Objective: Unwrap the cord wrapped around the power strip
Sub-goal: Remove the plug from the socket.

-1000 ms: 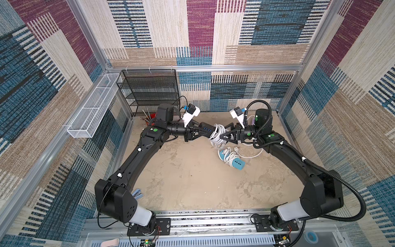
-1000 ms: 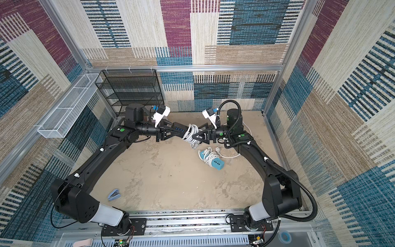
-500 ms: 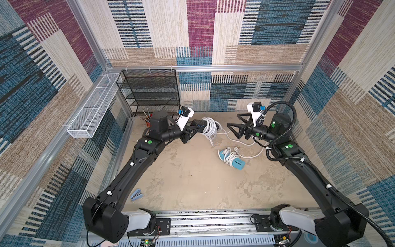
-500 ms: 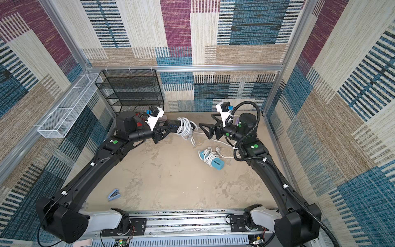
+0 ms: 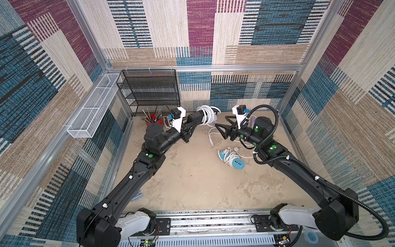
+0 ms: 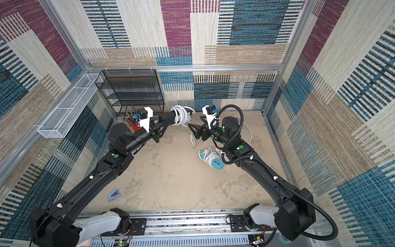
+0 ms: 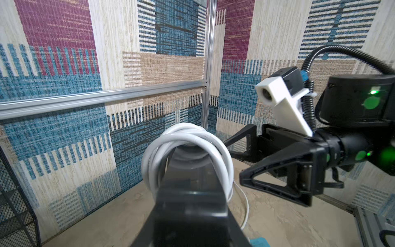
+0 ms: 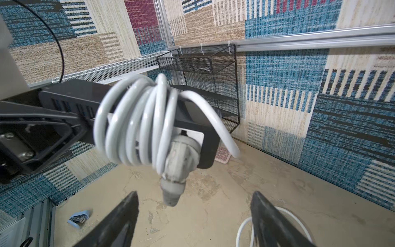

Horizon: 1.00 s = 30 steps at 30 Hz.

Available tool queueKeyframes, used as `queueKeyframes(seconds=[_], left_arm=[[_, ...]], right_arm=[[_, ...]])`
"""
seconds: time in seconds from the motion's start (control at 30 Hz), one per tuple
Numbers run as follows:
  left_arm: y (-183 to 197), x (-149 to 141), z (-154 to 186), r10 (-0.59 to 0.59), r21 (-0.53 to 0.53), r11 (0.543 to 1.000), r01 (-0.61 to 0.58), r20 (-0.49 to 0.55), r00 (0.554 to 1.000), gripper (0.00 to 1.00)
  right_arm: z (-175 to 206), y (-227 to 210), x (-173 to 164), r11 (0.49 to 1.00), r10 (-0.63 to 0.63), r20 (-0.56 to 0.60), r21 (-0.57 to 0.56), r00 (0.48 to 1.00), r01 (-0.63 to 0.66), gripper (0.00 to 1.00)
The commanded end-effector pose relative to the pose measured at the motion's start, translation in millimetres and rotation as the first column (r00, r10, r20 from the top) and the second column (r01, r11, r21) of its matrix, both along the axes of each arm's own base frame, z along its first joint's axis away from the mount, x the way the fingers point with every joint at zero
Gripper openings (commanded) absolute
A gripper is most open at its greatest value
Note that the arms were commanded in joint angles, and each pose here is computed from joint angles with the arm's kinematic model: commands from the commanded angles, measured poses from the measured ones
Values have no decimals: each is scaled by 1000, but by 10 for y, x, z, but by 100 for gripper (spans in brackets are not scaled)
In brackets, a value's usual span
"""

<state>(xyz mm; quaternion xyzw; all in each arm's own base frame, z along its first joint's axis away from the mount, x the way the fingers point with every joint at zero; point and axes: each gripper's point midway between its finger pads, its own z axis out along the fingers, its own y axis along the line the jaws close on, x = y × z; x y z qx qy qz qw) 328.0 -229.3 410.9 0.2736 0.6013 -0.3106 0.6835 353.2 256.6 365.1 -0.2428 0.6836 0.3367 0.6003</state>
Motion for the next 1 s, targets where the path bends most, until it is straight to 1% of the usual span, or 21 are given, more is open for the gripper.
queueKeyframes(seconds=[0.0, 0.2, 0.37, 0.53, 0.67, 0.73, 0.87, 0.93, 0.97], left_arm=[[53, -53, 323, 23, -57, 998, -16, 120, 993, 0], [26, -53, 300, 13, -54, 999, -7, 121, 993, 0], [35, -65, 308, 18, -54, 998, -11, 129, 992, 0], [43, -76, 322, 23, -53, 998, -16, 136, 990, 0], [38, -88, 327, 17, -52, 999, -10, 138, 990, 0], [27, -92, 329, 9, -55, 998, -2, 136, 991, 0], [18, -88, 316, 8, -49, 999, -2, 134, 991, 0], [22, -83, 307, 13, -45, 999, -7, 134, 991, 0], [28, -90, 317, 14, -45, 999, -8, 138, 990, 0]], right_arm=[[186, 51, 23, 999, 8, 51, 44, 999, -10, 76], [273, 133, 32, 998, 37, 62, 56, 997, -40, 64], [234, 227, 46, 997, 61, 47, 52, 997, -63, 55], [172, 276, 69, 996, 71, 28, 46, 997, -72, 42], [144, 282, 89, 996, 68, 18, 48, 998, -69, 37], [129, 296, 104, 996, 71, 11, 46, 997, -71, 30], [125, 287, 129, 997, 58, 9, 48, 998, -59, 9], [147, 267, 130, 998, 47, 14, 48, 999, -48, 1], [153, 253, 135, 998, 38, 16, 47, 999, -39, 0]])
